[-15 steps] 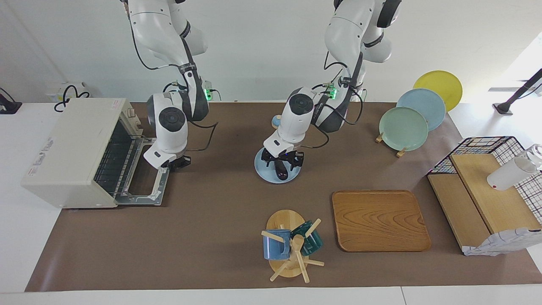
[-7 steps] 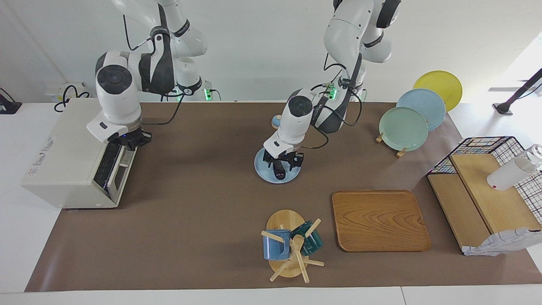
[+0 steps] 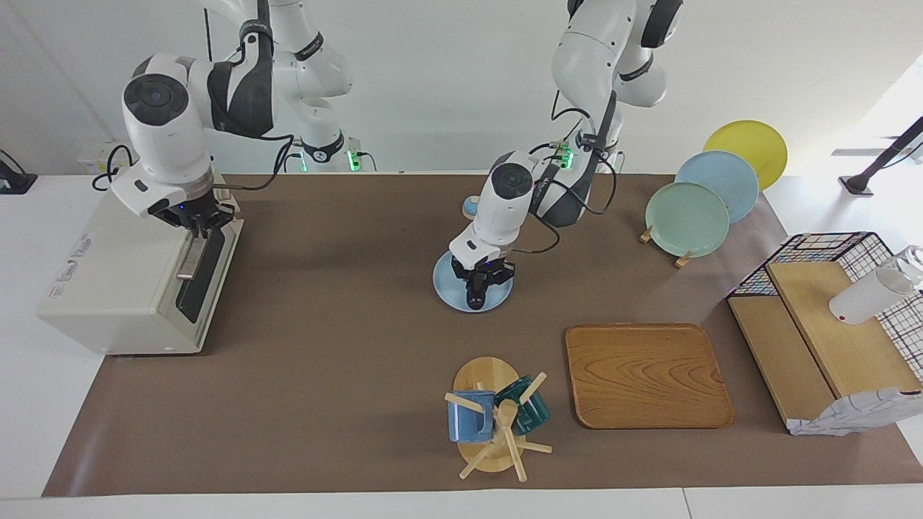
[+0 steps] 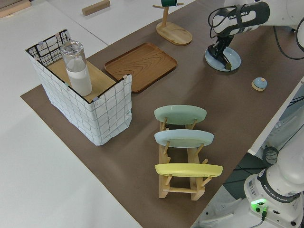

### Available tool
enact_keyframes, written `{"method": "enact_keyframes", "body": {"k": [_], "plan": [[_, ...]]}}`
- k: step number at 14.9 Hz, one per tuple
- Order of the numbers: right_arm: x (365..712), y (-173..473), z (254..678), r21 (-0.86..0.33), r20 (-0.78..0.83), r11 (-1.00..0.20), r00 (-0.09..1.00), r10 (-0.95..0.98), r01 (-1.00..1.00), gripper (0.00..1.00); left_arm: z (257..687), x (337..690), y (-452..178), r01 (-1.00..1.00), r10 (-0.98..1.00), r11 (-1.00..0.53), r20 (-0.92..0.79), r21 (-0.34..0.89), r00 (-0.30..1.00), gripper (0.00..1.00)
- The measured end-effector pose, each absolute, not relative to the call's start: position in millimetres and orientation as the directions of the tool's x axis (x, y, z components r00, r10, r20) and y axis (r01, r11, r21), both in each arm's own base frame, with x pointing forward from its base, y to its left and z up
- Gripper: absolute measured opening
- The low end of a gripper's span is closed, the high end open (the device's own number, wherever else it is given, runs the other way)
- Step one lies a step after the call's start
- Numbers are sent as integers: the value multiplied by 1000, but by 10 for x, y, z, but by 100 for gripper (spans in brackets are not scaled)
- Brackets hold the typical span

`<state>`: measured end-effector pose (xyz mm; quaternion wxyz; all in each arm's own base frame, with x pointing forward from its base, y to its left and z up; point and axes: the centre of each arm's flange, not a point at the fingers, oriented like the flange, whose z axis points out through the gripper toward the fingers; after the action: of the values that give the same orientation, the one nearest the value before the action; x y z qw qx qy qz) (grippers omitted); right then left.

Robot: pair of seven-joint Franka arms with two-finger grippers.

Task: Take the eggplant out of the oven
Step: 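Grasp the purple eggplant with the left gripper and lift it, then carry the eggplant with the left gripper onto the wooden tray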

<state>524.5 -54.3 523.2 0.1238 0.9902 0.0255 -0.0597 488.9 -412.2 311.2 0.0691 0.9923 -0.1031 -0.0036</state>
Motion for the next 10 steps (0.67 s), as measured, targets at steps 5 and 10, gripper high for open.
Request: {"method": "enact_keyframes", "body": {"k": [5,10], "plan": [[5126,-320,5813,65,-88,-998,996,11,16,36,3718,5347,-3766,-133,-133,-981,7,142,991,39],[5111,-258,5821,40,-106,-999,994,15,20,68,4223,6070,-2825,-37,-33,-988,29,151,999,39]]}}
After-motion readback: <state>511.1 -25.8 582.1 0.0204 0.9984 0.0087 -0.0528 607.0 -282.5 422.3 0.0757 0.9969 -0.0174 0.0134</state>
